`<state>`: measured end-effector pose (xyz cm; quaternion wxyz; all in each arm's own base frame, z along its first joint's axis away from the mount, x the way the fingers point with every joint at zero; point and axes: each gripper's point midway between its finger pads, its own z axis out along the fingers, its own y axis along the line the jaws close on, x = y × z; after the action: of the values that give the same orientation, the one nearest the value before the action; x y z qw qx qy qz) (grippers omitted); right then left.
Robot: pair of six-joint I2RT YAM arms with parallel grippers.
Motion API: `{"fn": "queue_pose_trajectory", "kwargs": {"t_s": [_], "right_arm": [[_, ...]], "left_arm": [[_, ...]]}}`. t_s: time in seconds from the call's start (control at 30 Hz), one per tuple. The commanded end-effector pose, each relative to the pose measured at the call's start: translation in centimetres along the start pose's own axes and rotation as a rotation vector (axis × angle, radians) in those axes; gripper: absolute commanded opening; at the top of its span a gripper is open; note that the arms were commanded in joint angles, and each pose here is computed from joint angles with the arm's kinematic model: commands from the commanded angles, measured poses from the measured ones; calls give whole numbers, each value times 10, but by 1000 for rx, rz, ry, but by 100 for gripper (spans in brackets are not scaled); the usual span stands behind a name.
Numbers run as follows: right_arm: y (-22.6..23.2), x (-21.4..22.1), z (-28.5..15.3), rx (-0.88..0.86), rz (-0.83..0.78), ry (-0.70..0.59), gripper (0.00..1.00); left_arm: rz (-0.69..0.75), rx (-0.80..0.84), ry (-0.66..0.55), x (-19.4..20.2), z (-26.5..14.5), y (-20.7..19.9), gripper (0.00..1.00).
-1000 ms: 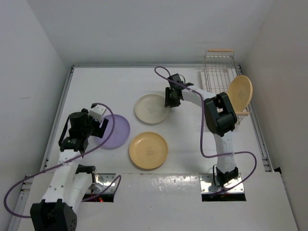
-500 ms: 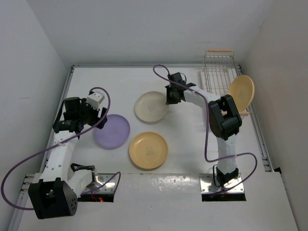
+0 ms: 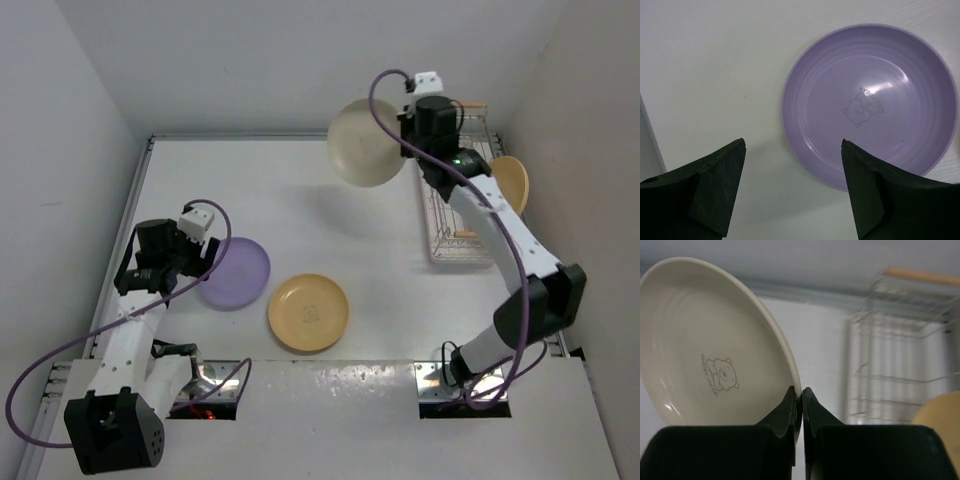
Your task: Load the plates into the dish rack
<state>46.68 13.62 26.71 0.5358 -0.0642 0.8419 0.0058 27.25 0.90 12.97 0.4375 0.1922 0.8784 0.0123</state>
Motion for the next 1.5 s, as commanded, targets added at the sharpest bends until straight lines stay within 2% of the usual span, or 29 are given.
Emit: {"fn": "queue_pose_trajectory", "kwargs": {"t_s": [0.0, 0.03, 0.13, 0.27, 0.3, 0.33, 0.4, 0.67, 0.87, 0.93, 1.1, 1.47], "right_arm": [[-77, -73, -52, 260, -74, -198, 0], [-104, -87, -74, 352, -134, -228, 0], [-155, -96, -103, 565, -192, -255, 0], [-219, -81, -120, 804, -272, -171, 0], [-228, -73, -122, 857, -307, -125, 0], [-236, -79, -124, 898, -320, -145, 0], [-250, -64, -117, 944, -359, -92, 0], [-261, -14, -79, 926, -438, 68, 0], [-256, 28, -77, 969, -466, 155, 0], [-252, 25, -81, 969, -467, 124, 0], [-247, 47, -81, 955, -527, 180, 0], [-237, 71, -81, 880, -552, 242, 0]], "left_arm": [[17, -119, -42, -2, -4, 20, 82], [6, -128, -39, -1, -4, 21, 82], [-4, -147, -39, 4, -2, 23, 82], [-2, -151, -46, 8, 0, 22, 82], [-8, -158, -43, 10, 0, 23, 82], [-6, -162, -53, 8, 1, 25, 82], [-5, -163, -54, 9, 2, 24, 82], [-15, -171, -51, 12, 1, 24, 82], [-13, -175, -59, 12, 1, 24, 83], [-13, -175, -59, 12, 1, 24, 83], [-13, -175, -59, 12, 1, 24, 83], [-11, -179, -68, 12, 1, 24, 83]]}}
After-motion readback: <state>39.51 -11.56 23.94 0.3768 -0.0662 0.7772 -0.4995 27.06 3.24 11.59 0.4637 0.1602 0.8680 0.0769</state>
